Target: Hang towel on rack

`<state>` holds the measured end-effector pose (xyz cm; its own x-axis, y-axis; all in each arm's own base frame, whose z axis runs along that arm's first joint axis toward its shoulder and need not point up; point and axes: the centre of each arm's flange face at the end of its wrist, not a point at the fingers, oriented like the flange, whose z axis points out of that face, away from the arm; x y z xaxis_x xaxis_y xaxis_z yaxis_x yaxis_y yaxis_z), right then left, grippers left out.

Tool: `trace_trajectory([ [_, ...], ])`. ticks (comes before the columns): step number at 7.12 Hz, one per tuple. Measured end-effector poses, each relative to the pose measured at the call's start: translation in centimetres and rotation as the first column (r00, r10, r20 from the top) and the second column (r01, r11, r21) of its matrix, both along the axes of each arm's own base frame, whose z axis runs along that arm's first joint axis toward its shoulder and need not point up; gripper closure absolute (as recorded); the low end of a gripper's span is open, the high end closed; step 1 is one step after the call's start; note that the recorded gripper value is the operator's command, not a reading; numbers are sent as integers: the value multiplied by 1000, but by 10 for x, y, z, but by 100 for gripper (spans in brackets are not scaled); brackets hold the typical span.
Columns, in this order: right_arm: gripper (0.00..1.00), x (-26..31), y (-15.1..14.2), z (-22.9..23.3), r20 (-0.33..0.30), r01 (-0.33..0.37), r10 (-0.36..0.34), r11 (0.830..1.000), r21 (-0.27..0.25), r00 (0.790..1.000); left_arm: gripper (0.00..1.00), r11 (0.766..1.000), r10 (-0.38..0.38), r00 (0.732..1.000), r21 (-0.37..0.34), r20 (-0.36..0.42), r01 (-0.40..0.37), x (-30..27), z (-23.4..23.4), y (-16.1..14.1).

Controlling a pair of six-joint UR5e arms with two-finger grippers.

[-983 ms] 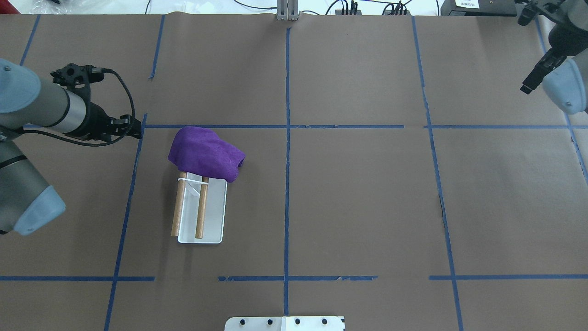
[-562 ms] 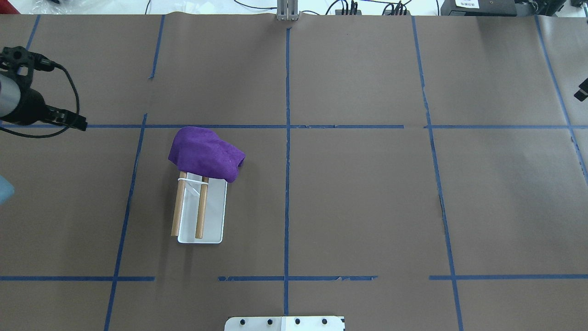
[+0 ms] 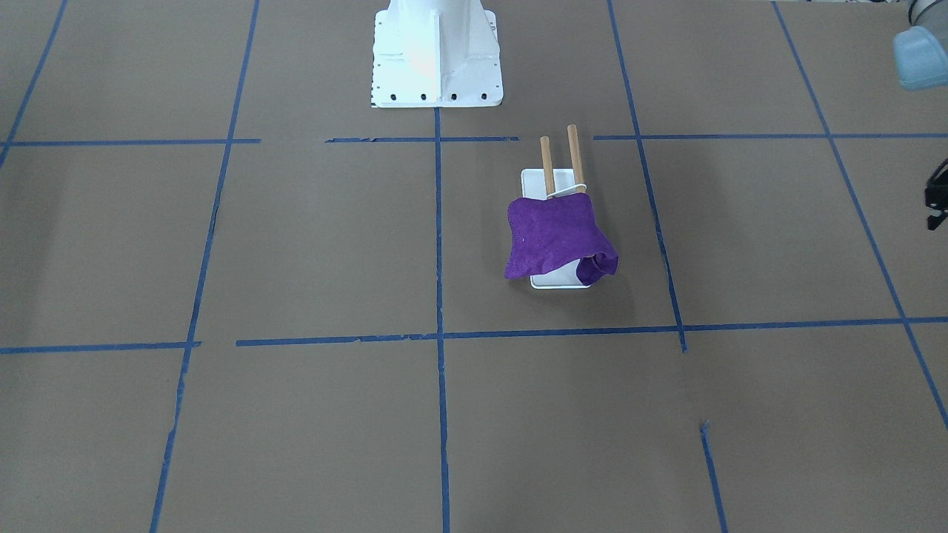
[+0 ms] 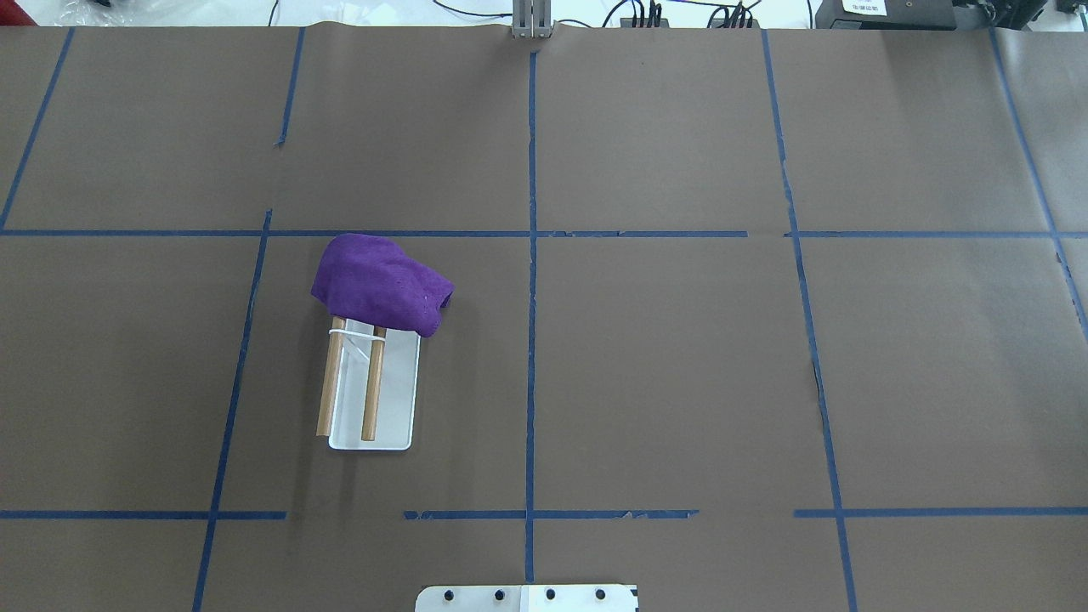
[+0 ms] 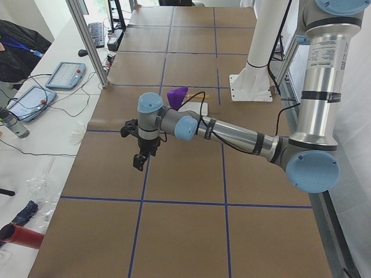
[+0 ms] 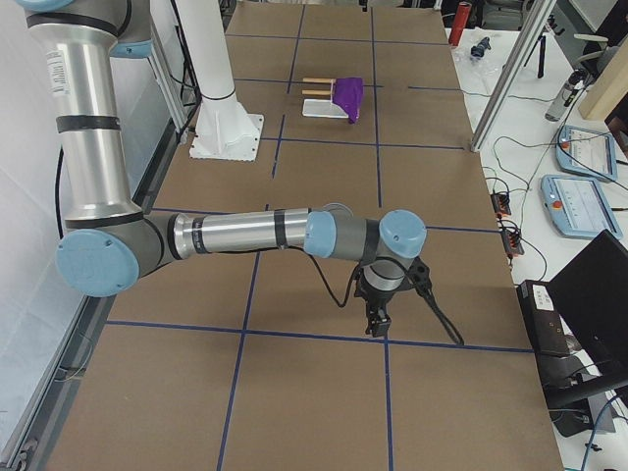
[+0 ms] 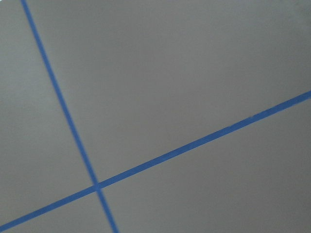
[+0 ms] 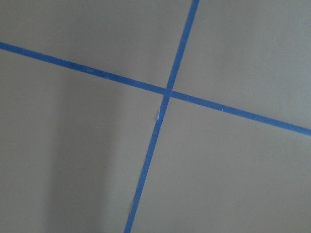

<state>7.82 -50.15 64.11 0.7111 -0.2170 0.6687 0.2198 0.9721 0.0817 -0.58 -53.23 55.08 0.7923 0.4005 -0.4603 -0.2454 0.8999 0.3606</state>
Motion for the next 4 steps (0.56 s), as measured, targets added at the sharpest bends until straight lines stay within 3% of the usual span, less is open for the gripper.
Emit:
trace_trajectory([
  [3,0,11,31,26,11,-74,75,997,-13,997,0,995,-21,1000,-100,19,23,-42,59,29],
  [4,0,11,32,27,9,-96,97,995,-14,995,0,989,-26,1000,-148,-15,24,-45,74,41],
])
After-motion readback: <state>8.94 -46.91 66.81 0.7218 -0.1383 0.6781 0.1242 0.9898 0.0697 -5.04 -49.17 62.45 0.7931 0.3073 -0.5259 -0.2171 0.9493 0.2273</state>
